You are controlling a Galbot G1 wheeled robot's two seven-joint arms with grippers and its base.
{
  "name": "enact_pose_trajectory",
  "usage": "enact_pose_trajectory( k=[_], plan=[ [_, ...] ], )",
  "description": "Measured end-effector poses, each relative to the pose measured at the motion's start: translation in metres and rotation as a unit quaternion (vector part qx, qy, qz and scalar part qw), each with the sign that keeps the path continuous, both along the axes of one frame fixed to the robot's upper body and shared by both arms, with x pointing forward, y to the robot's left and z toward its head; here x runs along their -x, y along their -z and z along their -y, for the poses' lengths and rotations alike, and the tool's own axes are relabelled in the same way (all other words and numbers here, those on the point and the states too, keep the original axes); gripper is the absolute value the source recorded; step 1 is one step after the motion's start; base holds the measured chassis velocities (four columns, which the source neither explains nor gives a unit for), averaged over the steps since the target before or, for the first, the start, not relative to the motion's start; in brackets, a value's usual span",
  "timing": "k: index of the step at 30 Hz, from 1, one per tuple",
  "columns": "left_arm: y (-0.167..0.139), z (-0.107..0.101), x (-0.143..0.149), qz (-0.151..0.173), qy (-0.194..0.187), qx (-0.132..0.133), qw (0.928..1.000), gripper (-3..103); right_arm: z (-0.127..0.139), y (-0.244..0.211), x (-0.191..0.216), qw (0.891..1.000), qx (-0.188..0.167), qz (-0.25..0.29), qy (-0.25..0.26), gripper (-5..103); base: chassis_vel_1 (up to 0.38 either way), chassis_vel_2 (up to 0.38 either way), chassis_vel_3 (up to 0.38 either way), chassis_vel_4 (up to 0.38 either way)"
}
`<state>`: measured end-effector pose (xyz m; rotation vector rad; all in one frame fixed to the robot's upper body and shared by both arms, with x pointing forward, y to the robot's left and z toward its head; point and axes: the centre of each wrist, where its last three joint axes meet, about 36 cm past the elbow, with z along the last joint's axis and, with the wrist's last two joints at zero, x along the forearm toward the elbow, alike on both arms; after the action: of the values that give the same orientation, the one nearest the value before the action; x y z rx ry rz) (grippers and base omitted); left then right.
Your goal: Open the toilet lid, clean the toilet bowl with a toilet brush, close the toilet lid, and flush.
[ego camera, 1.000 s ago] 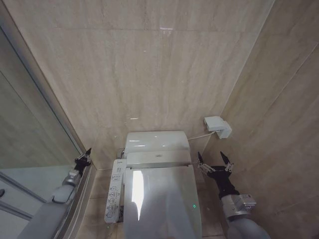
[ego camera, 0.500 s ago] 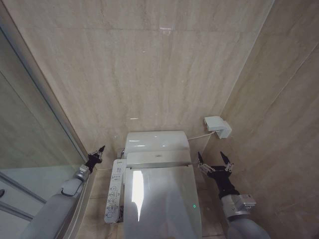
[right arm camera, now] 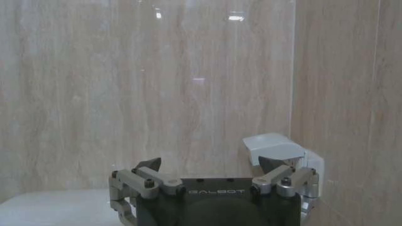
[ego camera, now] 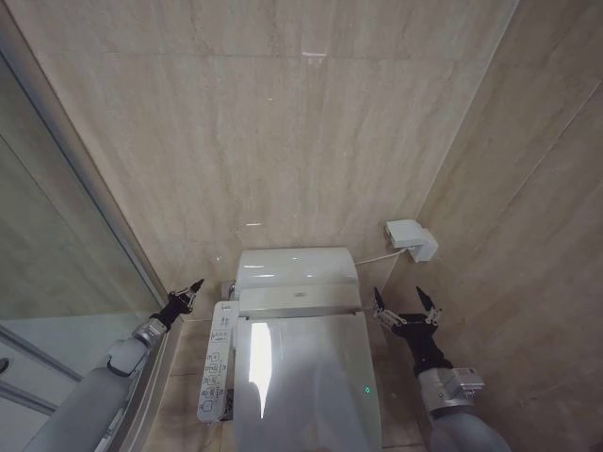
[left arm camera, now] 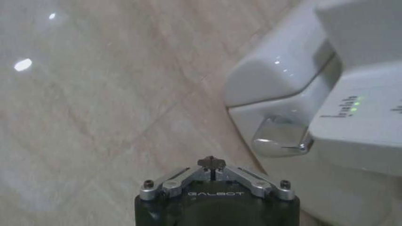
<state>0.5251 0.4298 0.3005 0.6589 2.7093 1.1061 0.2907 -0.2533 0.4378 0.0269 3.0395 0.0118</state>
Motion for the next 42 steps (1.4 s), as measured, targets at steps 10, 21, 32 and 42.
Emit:
enact_pose_trajectory(
  k=[10, 21, 32, 42],
  plan=[
    [-0.005, 0.006, -0.001, 0.017, 0.026, -0.028, 0.9991, 0, 0.0, 0.0, 0.0, 1.0, 0.0, 0.0, 0.0, 100, 0.0, 0.0, 0.0, 0.0],
    [-0.008, 0.013, -0.001, 0.026, 0.042, -0.036, 0.9981, 0, 0.0, 0.0, 0.0, 1.0, 0.0, 0.0, 0.0, 100, 0.0, 0.0, 0.0, 0.0],
    [0.0, 0.025, 0.003, 0.02, 0.061, -0.04, 0.9972, 0, 0.0, 0.0, 0.0, 1.0, 0.0, 0.0, 0.0, 100, 0.0, 0.0, 0.0, 0.0],
    [0.015, 0.027, 0.008, 0.005, 0.065, -0.041, 0.9971, 0, 0.0, 0.0, 0.0, 1.0, 0.0, 0.0, 0.0, 100, 0.0, 0.0, 0.0, 0.0]
  ],
)
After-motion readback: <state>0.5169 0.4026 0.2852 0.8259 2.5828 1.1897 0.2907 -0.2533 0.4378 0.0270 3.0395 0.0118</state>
